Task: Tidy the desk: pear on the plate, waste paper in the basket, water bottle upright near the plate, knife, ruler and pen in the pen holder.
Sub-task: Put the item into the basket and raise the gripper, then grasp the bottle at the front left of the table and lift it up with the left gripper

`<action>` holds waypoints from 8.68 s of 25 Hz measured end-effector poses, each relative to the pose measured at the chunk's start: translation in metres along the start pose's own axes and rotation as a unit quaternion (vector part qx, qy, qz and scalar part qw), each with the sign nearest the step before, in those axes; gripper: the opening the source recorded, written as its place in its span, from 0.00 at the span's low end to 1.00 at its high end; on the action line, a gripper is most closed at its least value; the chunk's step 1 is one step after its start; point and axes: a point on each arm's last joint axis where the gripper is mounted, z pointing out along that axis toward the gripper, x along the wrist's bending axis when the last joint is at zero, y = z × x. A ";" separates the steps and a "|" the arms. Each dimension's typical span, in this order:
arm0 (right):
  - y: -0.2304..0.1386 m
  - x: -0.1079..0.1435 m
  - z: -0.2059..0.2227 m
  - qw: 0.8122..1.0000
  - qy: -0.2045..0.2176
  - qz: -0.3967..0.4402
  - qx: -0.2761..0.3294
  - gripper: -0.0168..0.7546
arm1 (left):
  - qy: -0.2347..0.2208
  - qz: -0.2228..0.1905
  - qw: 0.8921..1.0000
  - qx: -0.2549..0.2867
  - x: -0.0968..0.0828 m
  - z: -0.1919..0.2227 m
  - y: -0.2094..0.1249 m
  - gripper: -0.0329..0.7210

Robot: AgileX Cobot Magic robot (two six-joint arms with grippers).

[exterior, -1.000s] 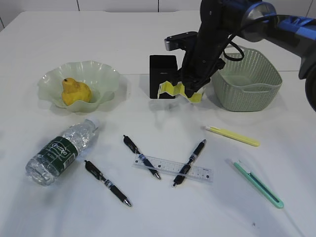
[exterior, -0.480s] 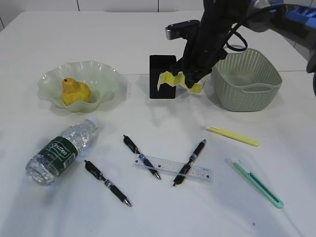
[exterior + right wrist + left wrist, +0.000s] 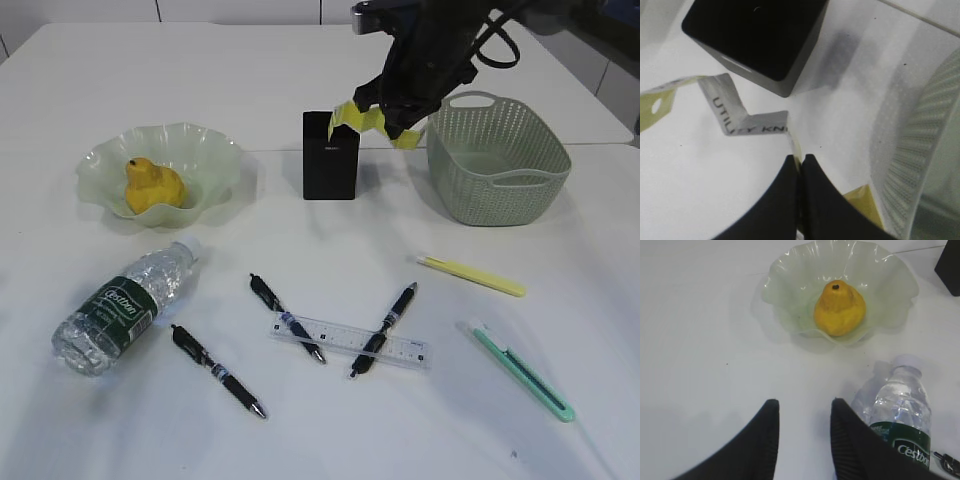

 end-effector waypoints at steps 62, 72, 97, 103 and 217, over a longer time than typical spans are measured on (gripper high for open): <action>-0.022 -0.116 -0.032 0.975 -0.121 0.185 -0.018 0.45 | 0.000 0.002 1.000 0.000 0.000 0.000 0.000 0.36; -0.023 -0.118 -0.033 0.969 -0.135 0.204 -0.019 0.60 | 0.000 0.002 1.000 0.000 0.000 0.000 0.000 0.36; -0.014 -0.104 -0.131 0.961 -0.124 0.220 -0.112 0.56 | 0.001 0.002 0.999 -0.042 0.000 -0.009 0.009 0.36; -0.034 -0.100 -0.130 0.965 -0.132 0.218 -0.062 0.56 | 0.001 0.002 0.999 -0.049 0.000 -0.011 0.011 0.36; -0.225 -0.026 -0.069 0.953 -0.105 0.119 -0.259 0.41 | -0.101 0.026 0.972 0.211 -0.019 0.046 0.096 0.37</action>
